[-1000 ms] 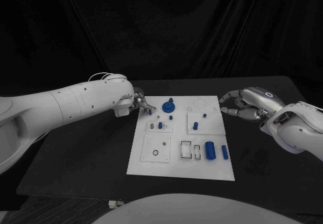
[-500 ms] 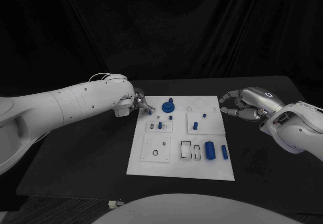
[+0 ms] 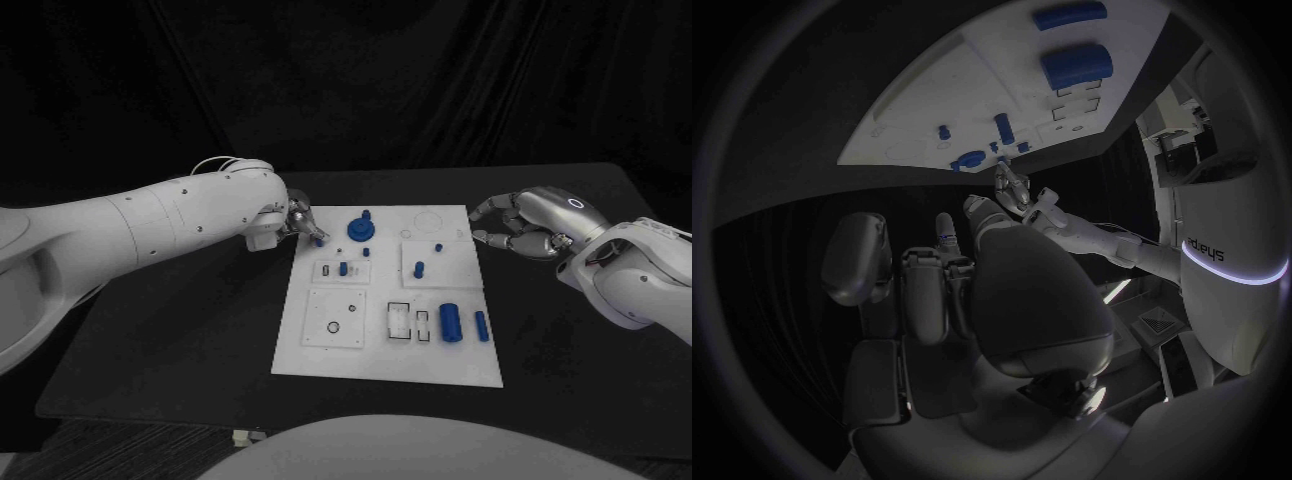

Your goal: Assemble the parts on the task board

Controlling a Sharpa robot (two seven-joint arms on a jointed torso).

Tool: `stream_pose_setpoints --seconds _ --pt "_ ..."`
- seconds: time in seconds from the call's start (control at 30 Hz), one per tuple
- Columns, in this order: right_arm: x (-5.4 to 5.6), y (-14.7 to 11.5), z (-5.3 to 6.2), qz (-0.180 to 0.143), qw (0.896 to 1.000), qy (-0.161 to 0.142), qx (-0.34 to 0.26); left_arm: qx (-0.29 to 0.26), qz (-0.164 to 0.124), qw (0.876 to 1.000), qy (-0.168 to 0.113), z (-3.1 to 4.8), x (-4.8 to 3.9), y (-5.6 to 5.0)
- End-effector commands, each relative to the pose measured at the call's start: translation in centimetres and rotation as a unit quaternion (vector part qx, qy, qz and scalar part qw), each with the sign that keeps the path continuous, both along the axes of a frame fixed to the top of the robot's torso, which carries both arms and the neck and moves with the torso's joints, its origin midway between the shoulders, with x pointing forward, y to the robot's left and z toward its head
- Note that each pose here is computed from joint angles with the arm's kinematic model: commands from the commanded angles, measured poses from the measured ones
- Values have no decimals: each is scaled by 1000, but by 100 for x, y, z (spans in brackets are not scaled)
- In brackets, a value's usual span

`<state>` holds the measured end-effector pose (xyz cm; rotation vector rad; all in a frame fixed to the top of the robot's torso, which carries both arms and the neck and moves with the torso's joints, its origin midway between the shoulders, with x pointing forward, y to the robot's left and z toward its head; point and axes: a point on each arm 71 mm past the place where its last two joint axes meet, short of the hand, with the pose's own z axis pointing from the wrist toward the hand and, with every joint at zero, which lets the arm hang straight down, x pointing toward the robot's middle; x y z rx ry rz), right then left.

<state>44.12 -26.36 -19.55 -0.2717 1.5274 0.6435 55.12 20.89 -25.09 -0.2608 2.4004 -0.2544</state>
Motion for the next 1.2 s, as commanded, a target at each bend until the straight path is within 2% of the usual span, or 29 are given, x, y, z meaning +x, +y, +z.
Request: stream_pose_setpoints --seconds 0.03,0.53,0.83,1.07,1.2 --pt "1 -4 -13 -7 1000 3 -3 -8 -11 1000 4 -9 -11 -32" --pt "5 -9 -17 -9 1000 5 -5 -16 -14 1000 -2 -5 -4 -18" --pt "5 -16 -18 -11 1000 6 -5 -26 -9 999 -18 13 -11 27" --pt "5 -20 -19 -12 1000 7 -6 -38 -3 999 -35 34 -43 79" --pt "2 -28 -18 -14 1000 7 -6 -49 4 998 -39 48 -98 119"
